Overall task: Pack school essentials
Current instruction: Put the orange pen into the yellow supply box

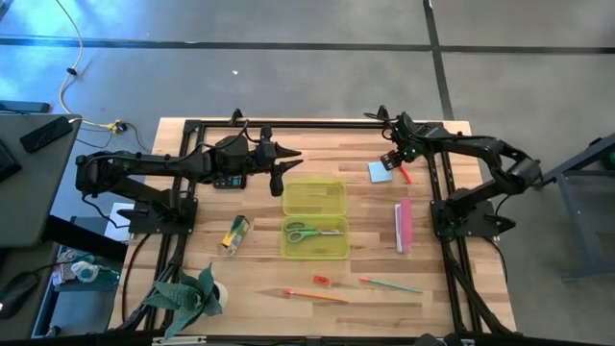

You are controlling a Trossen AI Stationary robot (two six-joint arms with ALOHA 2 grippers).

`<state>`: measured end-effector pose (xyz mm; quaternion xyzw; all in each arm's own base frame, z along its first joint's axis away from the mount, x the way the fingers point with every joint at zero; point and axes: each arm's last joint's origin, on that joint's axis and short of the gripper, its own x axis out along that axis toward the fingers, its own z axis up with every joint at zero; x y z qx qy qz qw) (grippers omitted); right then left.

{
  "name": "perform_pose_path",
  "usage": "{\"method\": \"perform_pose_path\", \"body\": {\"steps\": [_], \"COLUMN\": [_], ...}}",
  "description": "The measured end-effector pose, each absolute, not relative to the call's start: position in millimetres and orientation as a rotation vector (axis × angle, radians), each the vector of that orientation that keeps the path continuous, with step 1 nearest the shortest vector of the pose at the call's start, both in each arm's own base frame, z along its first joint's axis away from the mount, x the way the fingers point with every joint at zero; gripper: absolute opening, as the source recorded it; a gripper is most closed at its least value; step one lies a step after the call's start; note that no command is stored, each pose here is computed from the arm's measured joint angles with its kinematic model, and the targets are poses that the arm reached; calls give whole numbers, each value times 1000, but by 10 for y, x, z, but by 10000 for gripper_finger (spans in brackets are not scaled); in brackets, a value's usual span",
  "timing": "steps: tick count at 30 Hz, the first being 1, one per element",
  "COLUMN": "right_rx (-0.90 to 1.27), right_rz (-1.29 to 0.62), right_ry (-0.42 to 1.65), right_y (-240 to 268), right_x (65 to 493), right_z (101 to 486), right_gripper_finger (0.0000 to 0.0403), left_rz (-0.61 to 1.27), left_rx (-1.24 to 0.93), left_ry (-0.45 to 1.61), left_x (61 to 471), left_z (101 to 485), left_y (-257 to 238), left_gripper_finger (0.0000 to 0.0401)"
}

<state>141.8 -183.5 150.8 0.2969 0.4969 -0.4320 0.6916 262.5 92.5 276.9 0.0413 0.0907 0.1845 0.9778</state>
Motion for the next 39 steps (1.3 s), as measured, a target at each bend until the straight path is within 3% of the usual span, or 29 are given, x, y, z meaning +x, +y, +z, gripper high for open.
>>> {"method": "perform_pose_path", "body": {"steps": [19,32,39], "right_rx": [656,720,714], "right_rz": [-1018,-991,-985], "right_ry": [1187,1167,1174], "right_y": [-1790,-1775,-1772], "right_x": [1539,1551,1549], "right_z": [1335,1328,1328], "right_gripper_finger": [191,47,27], "left_rz": [371,371,371], "left_rx": [81,81,81], "left_ry": [193,194,197], "left_x": [2623,2623,2623], "left_z": [2758,2757,2754], "left_y": [925,925,925], "left_gripper_finger": [85,85,85]}}
